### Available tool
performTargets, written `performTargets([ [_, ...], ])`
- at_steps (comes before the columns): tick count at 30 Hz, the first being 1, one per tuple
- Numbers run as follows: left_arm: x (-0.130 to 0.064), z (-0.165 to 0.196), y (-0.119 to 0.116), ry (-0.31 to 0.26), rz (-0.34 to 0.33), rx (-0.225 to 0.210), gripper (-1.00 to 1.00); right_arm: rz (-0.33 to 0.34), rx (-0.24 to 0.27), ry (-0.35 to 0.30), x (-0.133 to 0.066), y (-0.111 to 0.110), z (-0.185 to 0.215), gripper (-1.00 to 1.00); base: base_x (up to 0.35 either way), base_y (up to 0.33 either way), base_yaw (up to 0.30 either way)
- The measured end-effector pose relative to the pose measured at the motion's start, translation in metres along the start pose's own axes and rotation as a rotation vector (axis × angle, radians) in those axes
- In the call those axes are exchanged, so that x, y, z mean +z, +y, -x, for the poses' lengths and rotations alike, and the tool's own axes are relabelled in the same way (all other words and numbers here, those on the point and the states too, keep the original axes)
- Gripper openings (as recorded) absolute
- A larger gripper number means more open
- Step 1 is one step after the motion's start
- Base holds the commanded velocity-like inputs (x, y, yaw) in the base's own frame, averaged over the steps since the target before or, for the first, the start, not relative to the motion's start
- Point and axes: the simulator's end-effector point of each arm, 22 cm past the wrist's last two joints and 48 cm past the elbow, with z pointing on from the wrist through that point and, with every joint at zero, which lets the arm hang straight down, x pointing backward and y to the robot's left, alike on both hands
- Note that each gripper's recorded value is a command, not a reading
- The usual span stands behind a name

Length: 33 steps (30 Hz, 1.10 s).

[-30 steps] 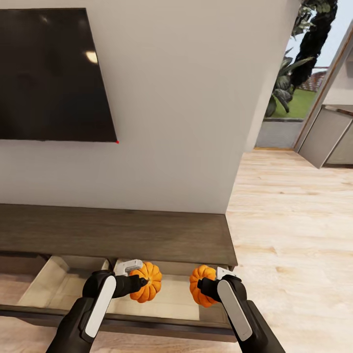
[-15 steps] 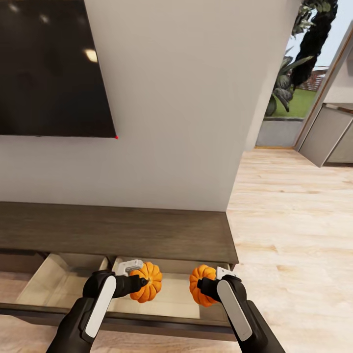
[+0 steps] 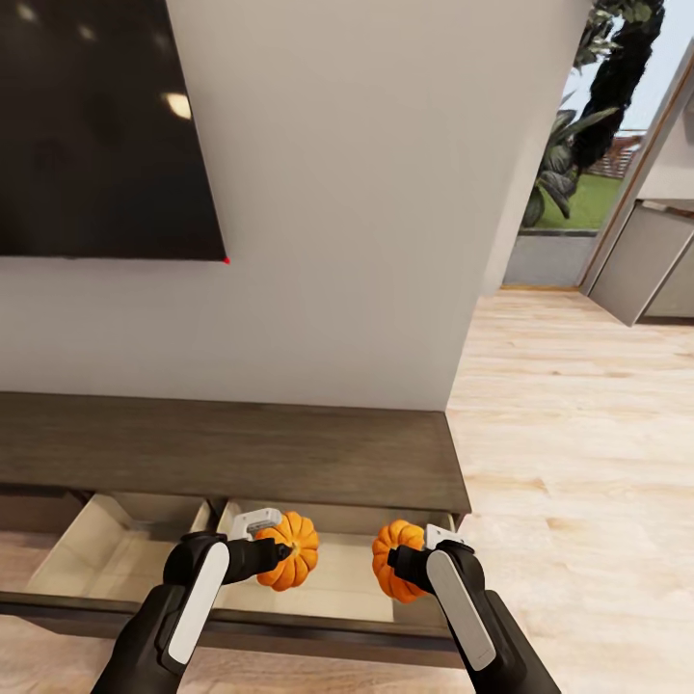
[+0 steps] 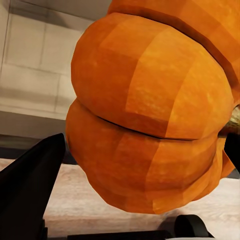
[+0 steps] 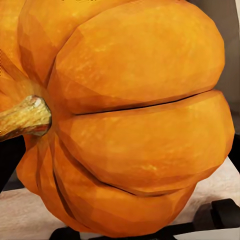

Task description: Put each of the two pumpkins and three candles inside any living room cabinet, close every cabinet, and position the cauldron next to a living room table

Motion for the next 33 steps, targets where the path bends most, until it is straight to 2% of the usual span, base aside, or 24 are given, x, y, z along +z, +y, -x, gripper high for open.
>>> performTargets([
  [28,0.047,-0.023,0.012,-0.003,-0.004,0.002,-1.0,0.004,0.003,-0.013,0.046,-0.008,-0.019,-1.0,0.0,0.0,-0.028],
  [33,0.047,-0.023,0.011,-0.004,-0.006,0.002,-1.0,0.005,0.003,-0.013,0.046,-0.008,-0.019,-1.0,0.0,0.0,0.0],
])
